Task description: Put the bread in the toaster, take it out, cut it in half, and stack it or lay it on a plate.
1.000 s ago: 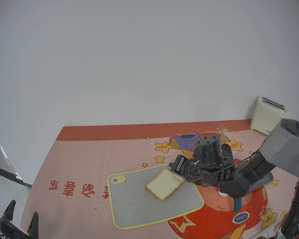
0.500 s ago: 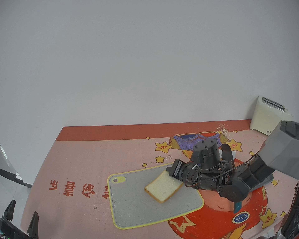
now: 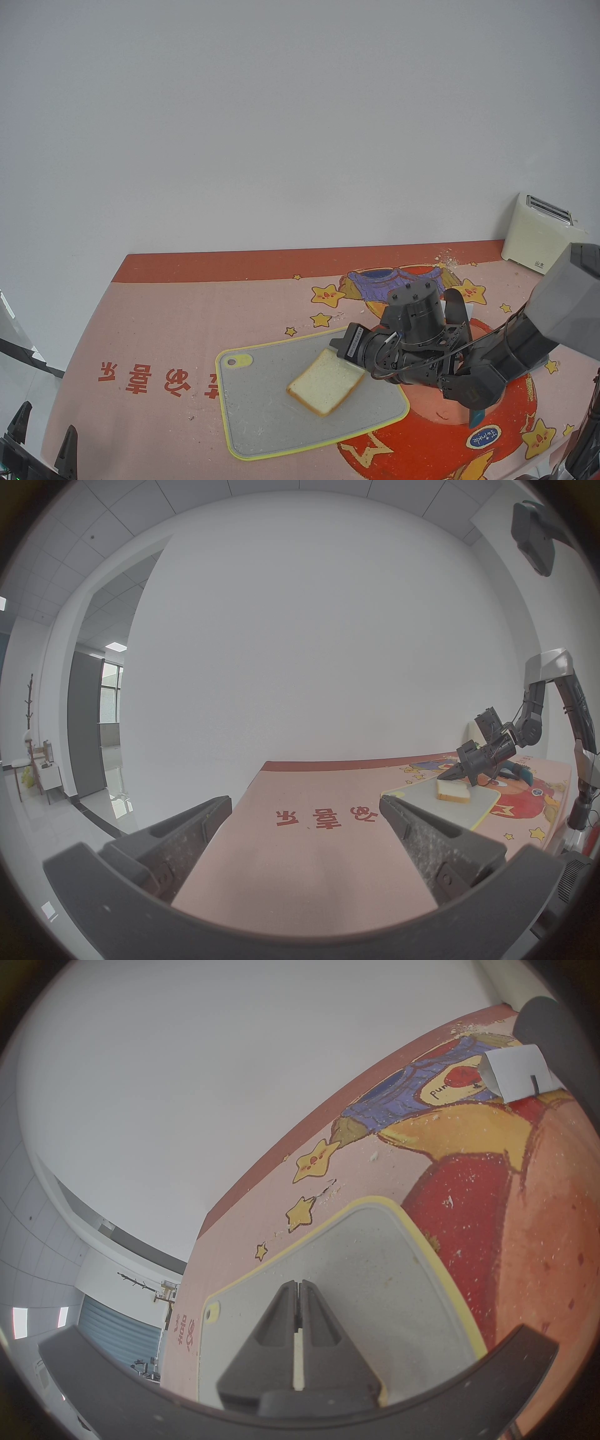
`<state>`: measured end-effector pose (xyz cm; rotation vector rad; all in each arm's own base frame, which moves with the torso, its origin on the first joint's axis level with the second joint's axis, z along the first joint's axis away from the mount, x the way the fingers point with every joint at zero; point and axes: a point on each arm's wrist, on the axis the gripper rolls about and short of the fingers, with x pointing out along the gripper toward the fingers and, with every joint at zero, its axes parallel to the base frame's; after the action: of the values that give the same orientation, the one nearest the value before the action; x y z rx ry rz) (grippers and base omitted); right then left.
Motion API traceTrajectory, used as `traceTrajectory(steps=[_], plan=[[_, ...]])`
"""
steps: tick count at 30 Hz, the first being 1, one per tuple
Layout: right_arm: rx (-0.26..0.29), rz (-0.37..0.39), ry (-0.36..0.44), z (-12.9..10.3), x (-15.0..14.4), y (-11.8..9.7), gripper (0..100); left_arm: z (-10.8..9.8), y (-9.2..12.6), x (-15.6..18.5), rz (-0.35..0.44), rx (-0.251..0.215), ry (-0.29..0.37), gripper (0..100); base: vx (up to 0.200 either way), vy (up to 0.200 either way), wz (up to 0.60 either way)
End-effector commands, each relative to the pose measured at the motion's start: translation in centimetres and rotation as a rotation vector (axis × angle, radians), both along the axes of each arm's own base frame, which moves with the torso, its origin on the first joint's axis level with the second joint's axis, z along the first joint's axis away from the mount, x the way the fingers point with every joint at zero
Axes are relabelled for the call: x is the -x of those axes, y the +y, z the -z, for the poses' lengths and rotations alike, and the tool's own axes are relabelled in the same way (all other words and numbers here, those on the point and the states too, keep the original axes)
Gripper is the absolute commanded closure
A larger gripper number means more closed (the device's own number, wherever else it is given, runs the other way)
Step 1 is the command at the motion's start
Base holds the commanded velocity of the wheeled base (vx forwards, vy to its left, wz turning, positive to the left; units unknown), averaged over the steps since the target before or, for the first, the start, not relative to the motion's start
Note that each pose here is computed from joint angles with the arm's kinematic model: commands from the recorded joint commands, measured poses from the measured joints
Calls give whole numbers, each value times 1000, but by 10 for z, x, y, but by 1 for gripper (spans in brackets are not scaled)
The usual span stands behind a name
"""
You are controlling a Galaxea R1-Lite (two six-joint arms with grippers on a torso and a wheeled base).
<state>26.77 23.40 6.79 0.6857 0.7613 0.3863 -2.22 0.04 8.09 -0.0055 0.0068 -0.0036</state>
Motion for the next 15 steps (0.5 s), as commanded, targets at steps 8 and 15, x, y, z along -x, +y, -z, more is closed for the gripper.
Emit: traceTrajectory(steps=[8,15], plan=[[-168,147,-461,-178,48,-127,100,5,0,-1,-1,0,19,0,0,0,0],[-117,116,-304,-163,64,-166,100,5,0,-1,-1,0,19,0,0,0,0]])
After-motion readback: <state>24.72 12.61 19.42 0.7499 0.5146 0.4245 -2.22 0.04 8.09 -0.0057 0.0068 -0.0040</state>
